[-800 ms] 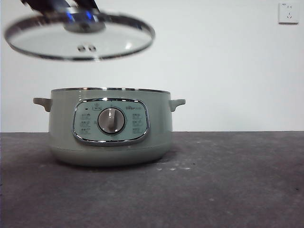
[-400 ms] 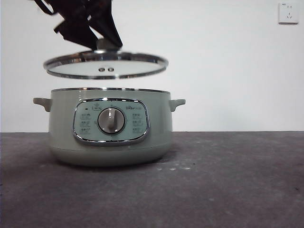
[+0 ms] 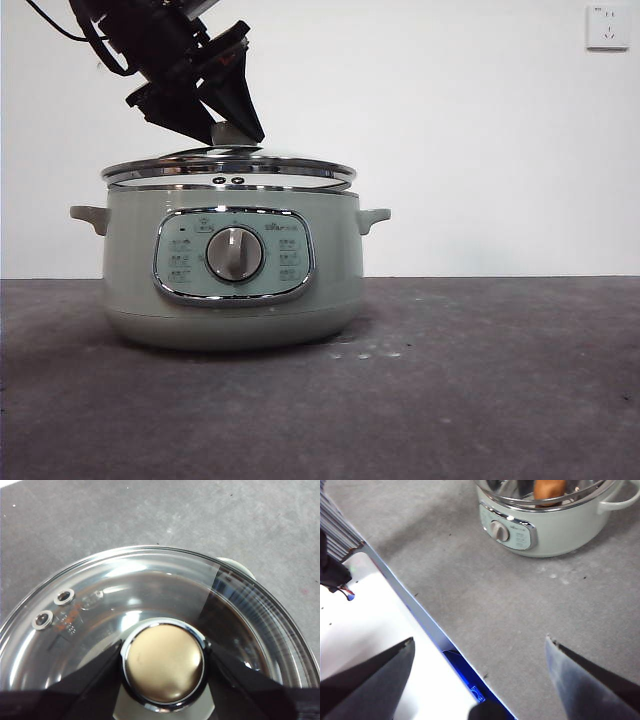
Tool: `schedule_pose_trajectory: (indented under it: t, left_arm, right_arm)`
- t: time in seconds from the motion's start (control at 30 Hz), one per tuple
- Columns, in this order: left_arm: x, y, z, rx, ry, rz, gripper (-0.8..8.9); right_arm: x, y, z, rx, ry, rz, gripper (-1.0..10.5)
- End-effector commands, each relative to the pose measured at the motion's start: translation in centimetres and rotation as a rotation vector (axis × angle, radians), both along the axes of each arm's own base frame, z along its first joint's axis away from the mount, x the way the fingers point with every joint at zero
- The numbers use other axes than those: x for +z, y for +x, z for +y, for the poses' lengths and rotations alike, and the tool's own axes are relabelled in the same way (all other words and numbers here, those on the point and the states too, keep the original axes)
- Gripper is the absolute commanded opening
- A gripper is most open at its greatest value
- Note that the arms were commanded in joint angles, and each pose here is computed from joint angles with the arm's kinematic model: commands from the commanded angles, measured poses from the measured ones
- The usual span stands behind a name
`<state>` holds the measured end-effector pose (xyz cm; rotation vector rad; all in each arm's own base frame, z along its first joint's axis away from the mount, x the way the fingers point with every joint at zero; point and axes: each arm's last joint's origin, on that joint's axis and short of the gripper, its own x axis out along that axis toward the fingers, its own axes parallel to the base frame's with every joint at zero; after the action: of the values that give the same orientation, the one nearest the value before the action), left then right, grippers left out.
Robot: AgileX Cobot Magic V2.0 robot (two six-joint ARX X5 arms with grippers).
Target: Pick up the potato,open the lid,put the potato in the pot,close the lid
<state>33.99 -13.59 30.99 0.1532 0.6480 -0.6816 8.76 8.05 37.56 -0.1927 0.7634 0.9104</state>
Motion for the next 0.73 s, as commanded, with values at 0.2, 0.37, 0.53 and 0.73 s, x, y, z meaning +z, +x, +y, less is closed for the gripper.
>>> schedule_pose_trajectory:
  t: [0.2, 0.37, 0.53, 0.73]
  left_arm:
    - [0.19, 0.48, -0.3, -0.021, -0.006, -0.033, -0.08]
    - [-0.06, 0.53, -0.44, -0.025, -0.002, -0.023, -0.08]
    - [-0.27, 0.61, -0.46, -0.025, 0.002, -0.015, -0.08]
    - [-0.29, 0.62, -0.41, -0.015, 0.016, -0.02, -0.08]
  right_arm:
    - [-0.21, 0.06, 0.06, -0.005, 0.0, 0.006, 4.4]
    - [-0.21, 0.07, 0.05, -0.008, -0.002, 0.004, 4.4]
    - [-0.22, 0.06, 0.05, -0.008, -0.002, 0.004, 4.4]
    - [-0.22, 0.06, 0.05, -0.007, -0.002, 0.004, 4.4]
